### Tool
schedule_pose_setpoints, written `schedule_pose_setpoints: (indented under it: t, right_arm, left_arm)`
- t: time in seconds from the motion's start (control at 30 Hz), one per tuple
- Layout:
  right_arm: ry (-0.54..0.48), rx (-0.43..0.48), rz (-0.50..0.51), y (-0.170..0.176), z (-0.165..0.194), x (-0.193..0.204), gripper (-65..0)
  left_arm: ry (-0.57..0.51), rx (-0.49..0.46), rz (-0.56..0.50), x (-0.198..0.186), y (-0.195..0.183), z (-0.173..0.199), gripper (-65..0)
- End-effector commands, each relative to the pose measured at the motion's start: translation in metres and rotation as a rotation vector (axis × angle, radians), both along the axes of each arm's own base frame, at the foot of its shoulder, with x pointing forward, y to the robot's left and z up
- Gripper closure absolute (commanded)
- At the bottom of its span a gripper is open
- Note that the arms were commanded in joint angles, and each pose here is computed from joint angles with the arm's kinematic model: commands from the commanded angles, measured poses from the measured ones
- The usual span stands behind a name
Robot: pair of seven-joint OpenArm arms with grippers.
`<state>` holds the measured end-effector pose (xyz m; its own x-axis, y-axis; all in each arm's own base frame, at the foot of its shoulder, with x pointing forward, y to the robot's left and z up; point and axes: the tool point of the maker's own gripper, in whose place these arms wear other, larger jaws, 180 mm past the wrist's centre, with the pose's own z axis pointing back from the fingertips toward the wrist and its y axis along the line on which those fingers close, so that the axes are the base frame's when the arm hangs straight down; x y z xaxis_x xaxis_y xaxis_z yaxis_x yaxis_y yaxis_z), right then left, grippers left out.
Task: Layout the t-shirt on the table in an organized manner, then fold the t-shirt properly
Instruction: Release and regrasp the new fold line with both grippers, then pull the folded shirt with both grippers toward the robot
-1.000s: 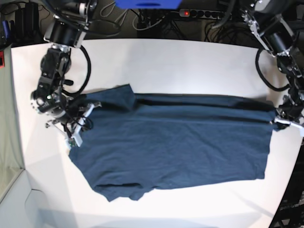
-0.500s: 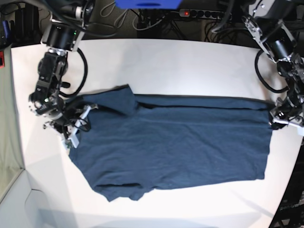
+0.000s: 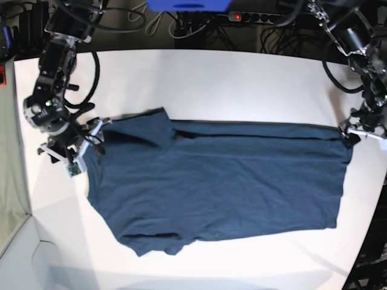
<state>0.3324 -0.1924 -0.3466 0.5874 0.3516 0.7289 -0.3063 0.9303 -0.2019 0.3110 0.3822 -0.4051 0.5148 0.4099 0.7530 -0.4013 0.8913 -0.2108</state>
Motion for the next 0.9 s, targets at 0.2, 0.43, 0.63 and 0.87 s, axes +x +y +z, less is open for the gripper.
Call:
schedule_pose_setpoints:
  t: [0.2,0.43,0.63,0.87]
  right_arm:
    - [-0.041,-0.003,0.003,-0.001,0.012,0.001,-39.9]
    - [-0.030,-0.009,0.002,-0.003,0.008,-0.003,-39.9]
    - [-0.027,-0.011,0.001,-0.003,0.007,-0.003,-39.9]
    - [-0.031,-0.009,-0.032,-0.014,0.009,-0.005,-40.2]
  left_arm:
    - [-0.039,0.032,-0.080,0.022,-0.020,-0.004,-50.8]
    - [-0.040,0.024,-0.098,0.028,-0.027,-0.016,-47.0]
    - [-0.042,0.009,-0.081,0.028,-0.026,-0.023,-19.8]
    - [-0.038,0.006,-0.082,0.028,-0.027,-0.023,-24.5]
